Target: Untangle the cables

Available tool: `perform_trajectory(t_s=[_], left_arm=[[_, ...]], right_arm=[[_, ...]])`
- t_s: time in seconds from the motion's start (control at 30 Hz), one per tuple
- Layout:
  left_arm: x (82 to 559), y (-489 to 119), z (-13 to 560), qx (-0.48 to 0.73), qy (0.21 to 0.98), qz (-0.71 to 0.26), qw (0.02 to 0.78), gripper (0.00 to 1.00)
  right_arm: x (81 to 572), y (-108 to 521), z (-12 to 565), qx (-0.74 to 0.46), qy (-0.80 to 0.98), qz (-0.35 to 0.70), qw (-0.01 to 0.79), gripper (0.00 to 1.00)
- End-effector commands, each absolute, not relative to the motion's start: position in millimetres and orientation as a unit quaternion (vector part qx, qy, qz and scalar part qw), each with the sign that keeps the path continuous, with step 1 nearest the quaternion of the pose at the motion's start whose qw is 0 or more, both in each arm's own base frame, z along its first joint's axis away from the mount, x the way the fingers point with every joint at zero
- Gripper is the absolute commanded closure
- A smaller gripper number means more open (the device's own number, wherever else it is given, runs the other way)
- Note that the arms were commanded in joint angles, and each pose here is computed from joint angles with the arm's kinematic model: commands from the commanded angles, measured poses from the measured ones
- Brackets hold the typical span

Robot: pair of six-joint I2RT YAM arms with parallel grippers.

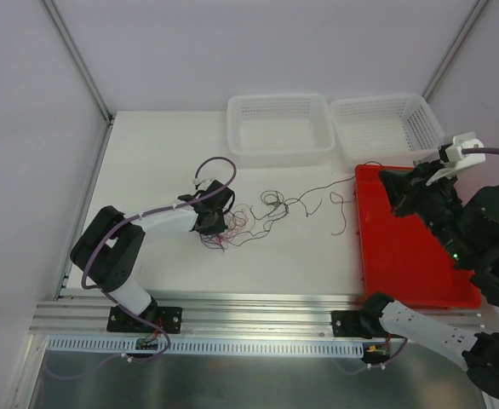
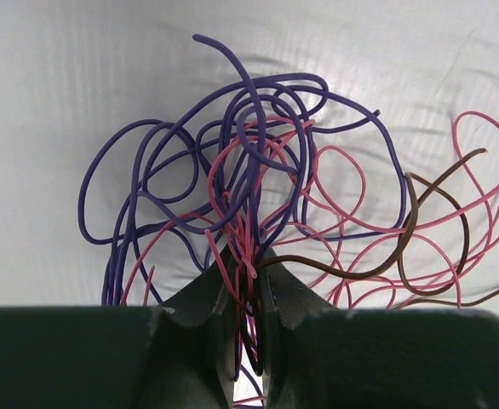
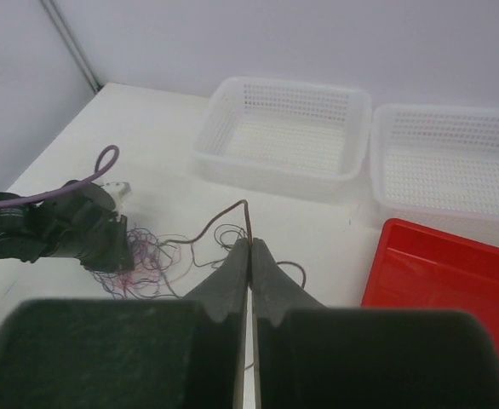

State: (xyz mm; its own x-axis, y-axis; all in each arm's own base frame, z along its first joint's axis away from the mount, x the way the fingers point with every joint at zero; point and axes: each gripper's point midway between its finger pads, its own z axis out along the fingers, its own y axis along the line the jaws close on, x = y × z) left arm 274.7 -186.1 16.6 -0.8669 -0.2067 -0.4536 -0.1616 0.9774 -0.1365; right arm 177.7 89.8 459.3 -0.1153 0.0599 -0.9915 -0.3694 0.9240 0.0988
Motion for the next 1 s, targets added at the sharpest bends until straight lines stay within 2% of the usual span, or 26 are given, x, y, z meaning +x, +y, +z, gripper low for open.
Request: perform_trajectory(t_s=[0.0, 0.27, 0.47, 0.7, 0.8, 0.9, 0.93, 0.97], left_arm=[[257.0, -162.6, 18.4, -0.096, 0.968, -0.017, 0.232, 0.95], [244.0, -111.2, 6.4, -0.163, 0.963, 0.003, 0.214, 0.95], [244.0, -73.7, 15.9, -0.212, 0.949, 0.002, 0.232, 0.95], [254.7, -99.1, 41.7, -0.189, 0.949, -0.074, 0.242, 0.74], [258.1, -115.0, 66.2, -0.171, 0.942, -0.126, 0.259, 0.61], [260.8, -122.5, 95.6, -0.153, 0.930, -0.163, 0.292, 0.42], [257.4, -127.0, 103.7, -0.144, 0.928, -0.179, 0.292, 0.30], [257.8, -129.5, 115.0, -0.133, 0.924, -0.190, 0.303, 0.24]], right_arm=[[193.5, 81.8, 444.9, -0.087, 0.744, 0.111, 0.653, 0.99], [189.3, 42.5, 476.2, -0.036, 0.714, 0.062, 0.697, 0.99], [190.4, 31.5, 476.4, -0.029, 0.715, 0.030, 0.698, 0.99], [208.5, 44.0, 457.4, -0.042, 0.730, -0.001, 0.682, 0.99], [217.8, 47.9, 449.3, -0.048, 0.738, -0.021, 0.673, 0.99], [226.8, 44.7, 440.4, -0.044, 0.746, -0.044, 0.663, 0.99], [230.3, 44.7, 437.0, -0.044, 0.750, -0.050, 0.659, 0.99], [234.2, 39.5, 430.3, -0.037, 0.756, -0.061, 0.651, 0.99]])
